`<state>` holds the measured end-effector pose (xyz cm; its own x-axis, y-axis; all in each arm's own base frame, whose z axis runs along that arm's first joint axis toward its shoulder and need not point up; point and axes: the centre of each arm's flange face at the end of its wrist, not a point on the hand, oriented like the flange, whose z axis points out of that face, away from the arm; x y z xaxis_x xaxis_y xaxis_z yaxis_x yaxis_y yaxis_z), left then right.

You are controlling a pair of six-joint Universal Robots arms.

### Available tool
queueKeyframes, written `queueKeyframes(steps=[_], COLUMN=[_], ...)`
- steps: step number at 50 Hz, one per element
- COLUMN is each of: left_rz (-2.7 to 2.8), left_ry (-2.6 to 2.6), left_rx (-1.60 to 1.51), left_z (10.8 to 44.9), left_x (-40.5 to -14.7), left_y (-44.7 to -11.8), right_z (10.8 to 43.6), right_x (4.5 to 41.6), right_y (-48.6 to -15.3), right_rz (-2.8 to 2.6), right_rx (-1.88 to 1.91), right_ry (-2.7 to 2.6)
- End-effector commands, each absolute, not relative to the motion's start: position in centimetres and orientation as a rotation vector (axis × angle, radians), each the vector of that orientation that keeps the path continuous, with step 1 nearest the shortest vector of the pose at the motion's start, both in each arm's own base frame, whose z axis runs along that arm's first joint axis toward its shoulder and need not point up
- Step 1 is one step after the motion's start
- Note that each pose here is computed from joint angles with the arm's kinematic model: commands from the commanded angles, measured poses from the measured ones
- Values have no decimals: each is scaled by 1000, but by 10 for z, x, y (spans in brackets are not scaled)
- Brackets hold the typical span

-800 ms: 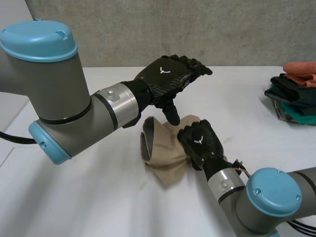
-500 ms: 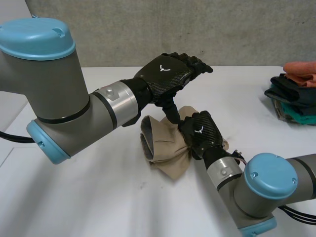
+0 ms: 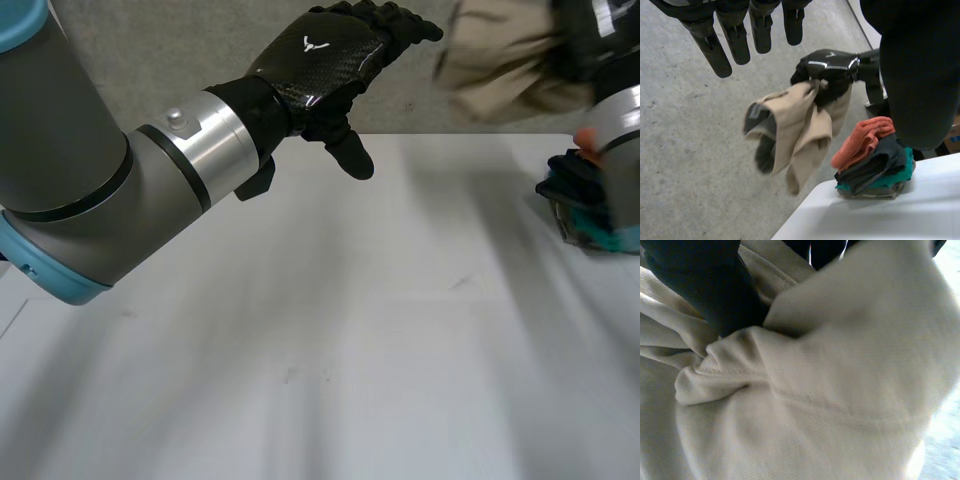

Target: Fold the laundry.

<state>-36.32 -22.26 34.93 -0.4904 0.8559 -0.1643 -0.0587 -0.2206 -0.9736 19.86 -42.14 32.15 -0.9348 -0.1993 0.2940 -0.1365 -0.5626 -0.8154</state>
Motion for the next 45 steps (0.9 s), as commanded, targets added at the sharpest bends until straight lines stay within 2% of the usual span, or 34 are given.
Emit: queueKeyframes(steps=[1,4,7,11,19,22,26,35,39,41,45], left_rz=[1776,1769,1759,1755,1747,1733,1726,1718,1719,1718,1718], left_ry=[-1385,-1392,-1397,-1400,-1405,-1414,-1420,-1432,-1432,-1433,-1433], left_rx=[-991,-993,-998,-1001,-1005,-1010,-1011,-1011,-1012,-1012,-1012], left_z=[347,344,341,340,337,334,331,328,328,328,328], left_x=[-363,-363,-363,-364,-365,-364,-364,-364,-364,-364,-364], left_y=[-222,-222,-221,-220,-219,-217,-216,-216,-215,-215,-215], right_z=[337,331,317,269,177,152,136,137,160,182,202], right_x=[89,51,28,-10,-40,-41,-38,-31,-28,-26,-24], right_y=[-477,-498,-512,-533,-537,-534,-531,-528,-523,-517,-508], right_rz=[-2715,-2715,-2681,-2538,-2299,-2251,-2232,-2252,-2329,-2389,-2417], right_rx=[-491,-456,-456,-502,-483,-448,-457,-521,-581,-610,-614], right_ry=[1482,1498,1541,1663,1834,1876,1887,1845,1802,1771,1757])
